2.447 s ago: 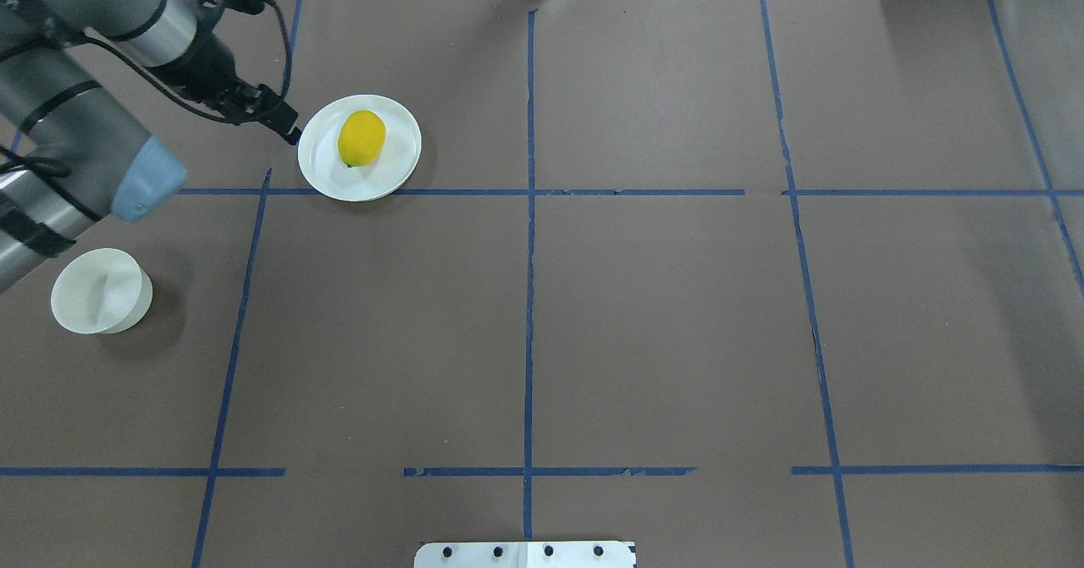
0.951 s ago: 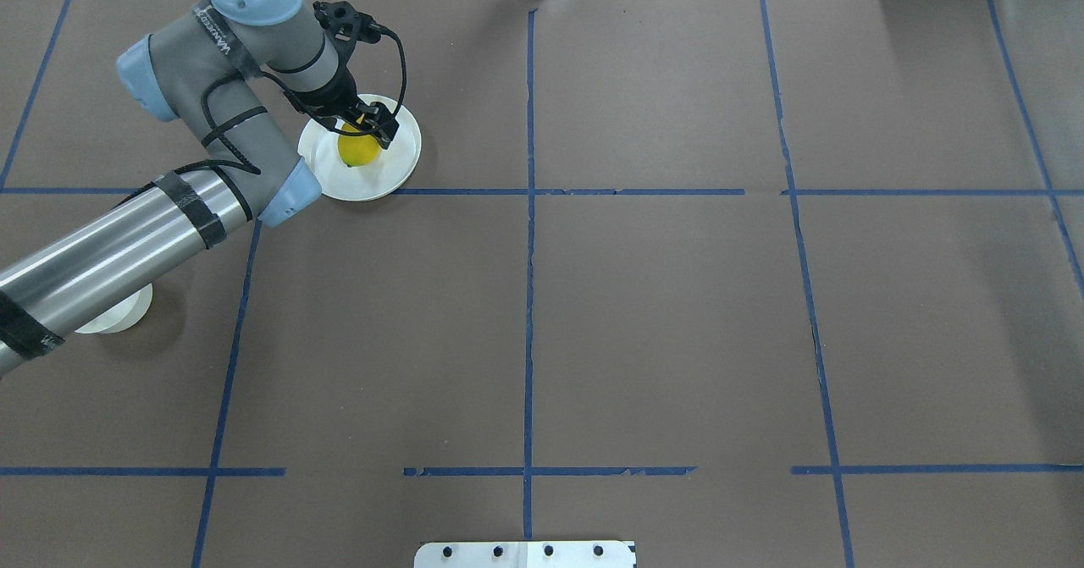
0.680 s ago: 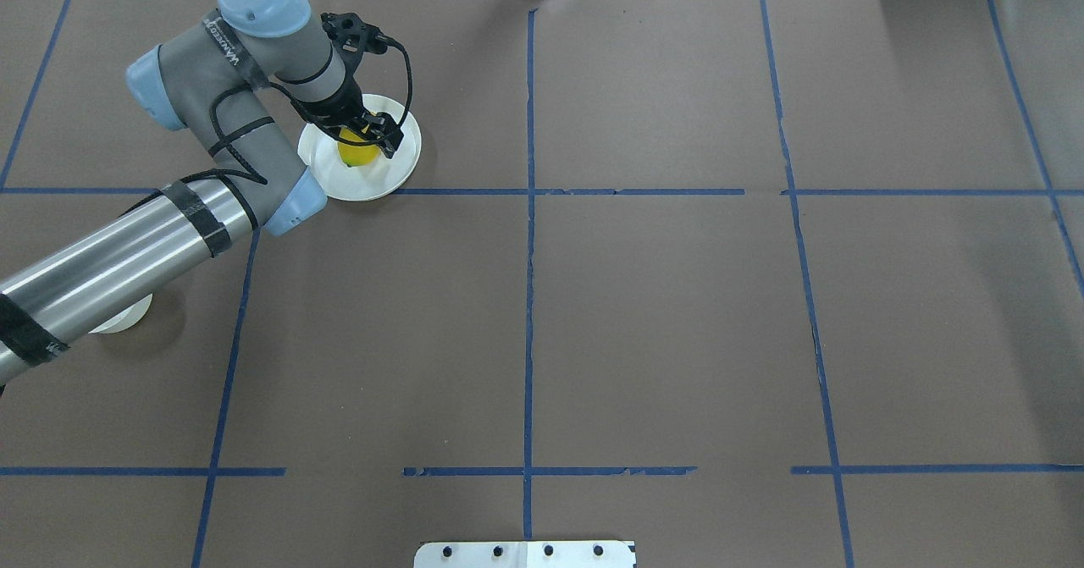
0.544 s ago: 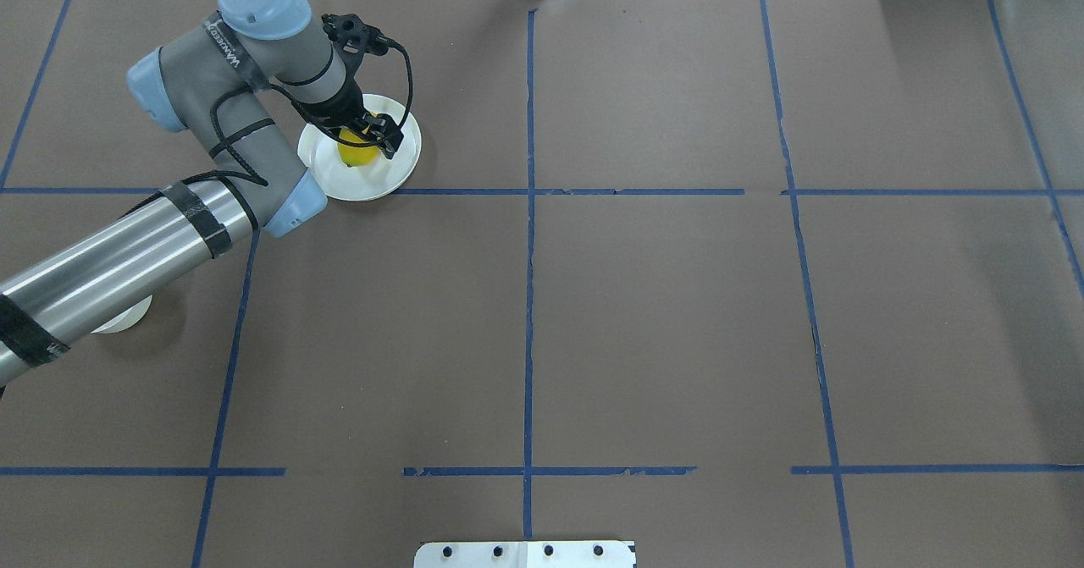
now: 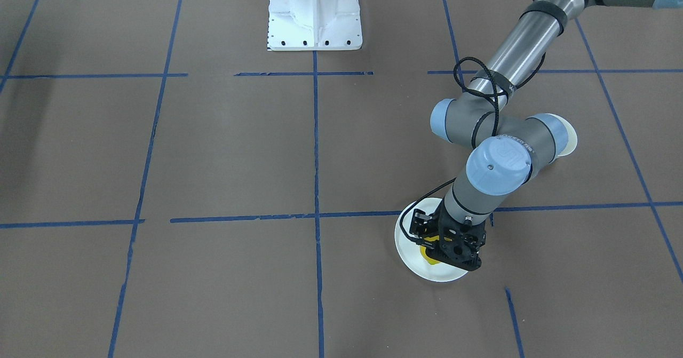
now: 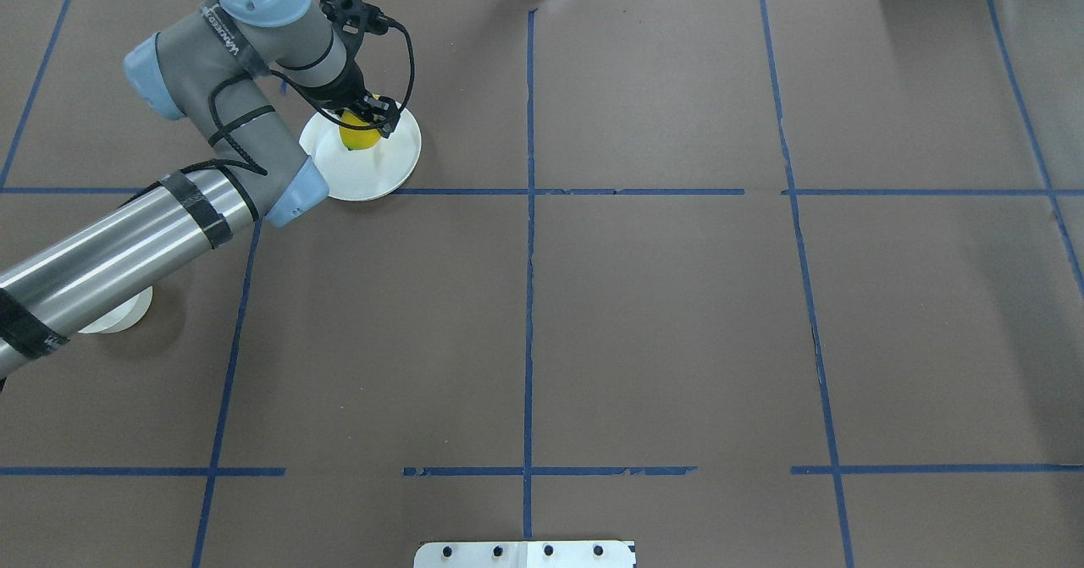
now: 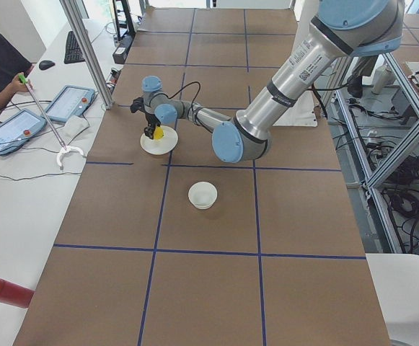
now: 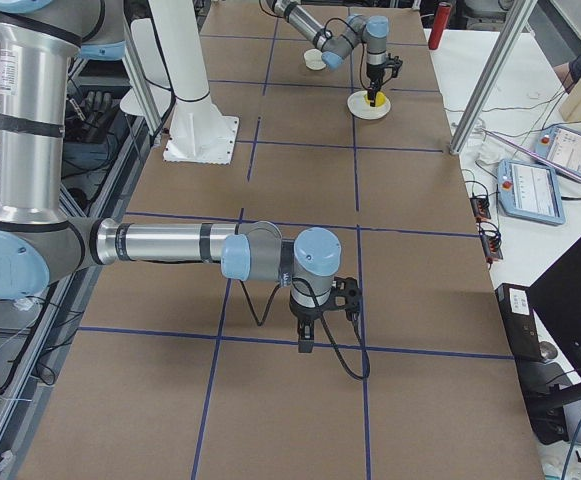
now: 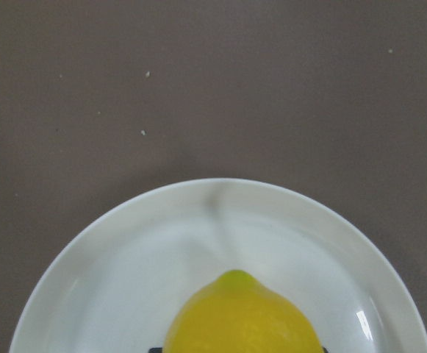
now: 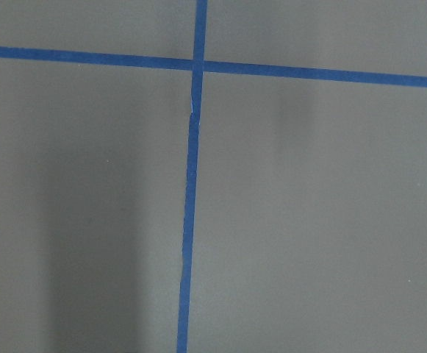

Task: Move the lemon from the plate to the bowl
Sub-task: 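Lower the left gripper and close it around the lemon, then lift the lemon with the left gripper and carry it over the white bowl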

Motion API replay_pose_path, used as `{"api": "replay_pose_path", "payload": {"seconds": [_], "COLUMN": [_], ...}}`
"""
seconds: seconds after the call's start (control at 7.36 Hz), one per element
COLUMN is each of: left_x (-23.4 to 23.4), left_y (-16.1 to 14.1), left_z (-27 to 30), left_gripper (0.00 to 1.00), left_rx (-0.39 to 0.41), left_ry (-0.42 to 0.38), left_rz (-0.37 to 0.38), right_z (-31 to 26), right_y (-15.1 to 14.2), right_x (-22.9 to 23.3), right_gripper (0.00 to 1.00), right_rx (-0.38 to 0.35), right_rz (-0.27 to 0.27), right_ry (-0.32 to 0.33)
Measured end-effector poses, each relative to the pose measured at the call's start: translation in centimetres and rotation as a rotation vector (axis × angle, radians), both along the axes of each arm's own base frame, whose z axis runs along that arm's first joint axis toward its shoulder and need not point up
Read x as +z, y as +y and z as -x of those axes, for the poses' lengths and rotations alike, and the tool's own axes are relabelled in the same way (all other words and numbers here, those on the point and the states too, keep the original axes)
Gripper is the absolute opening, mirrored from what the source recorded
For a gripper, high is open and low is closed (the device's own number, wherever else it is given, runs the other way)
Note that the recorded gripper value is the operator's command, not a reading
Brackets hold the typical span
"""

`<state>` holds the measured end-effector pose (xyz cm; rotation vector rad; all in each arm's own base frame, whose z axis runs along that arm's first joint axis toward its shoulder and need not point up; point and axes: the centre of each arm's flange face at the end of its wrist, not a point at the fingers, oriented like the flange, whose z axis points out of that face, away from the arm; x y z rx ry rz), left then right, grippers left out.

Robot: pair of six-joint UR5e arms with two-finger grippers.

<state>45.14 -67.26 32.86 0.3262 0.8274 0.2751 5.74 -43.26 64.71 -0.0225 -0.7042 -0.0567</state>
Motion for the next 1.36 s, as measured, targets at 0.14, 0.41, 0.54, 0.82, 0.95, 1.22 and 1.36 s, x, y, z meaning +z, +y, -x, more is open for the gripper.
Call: {"api": "replay_pose_path", "payload": {"seconds": [0.14,0.41,0.54,0.82,0.95,1.22,1.36], "left_x": [-1.1,0.4,2.8,9.9,13.6,18.6,19.3], "left_y": [1.3,7.9,11.1,16.4,18.8,22.6,23.4], "left_z": [2.1,8.2,10.9,15.4,17.2,19.6,20.0], "left_gripper": [0.0,0.0,0.0,0.0,0.0,0.0,0.0], "left_rx": [-0.009,-0.013,-0.013,-0.013,-0.005,0.039,0.05], "left_ry": [0.001,0.006,-0.001,-0.053,-0.084,-0.097,-0.092], "left_rz": [-0.003,-0.018,-0.007,0.064,0.117,0.233,0.259], "right_z": [0.0,0.0,0.0,0.0,0.0,0.0,0.0], "right_y": [0.0,0.0,0.0,0.0,0.0,0.0,0.0], "right_x": [0.0,0.0,0.0,0.0,0.0,0.0,0.0], "right_gripper": [1.0,1.0,1.0,1.0,1.0,1.0,1.0], "right_rx": [0.0,0.0,0.0,0.0,0.0,0.0,0.0], "right_rz": [0.0,0.0,0.0,0.0,0.0,0.0,0.0], "right_ry": [0.0,0.0,0.0,0.0,0.0,0.0,0.0]}}
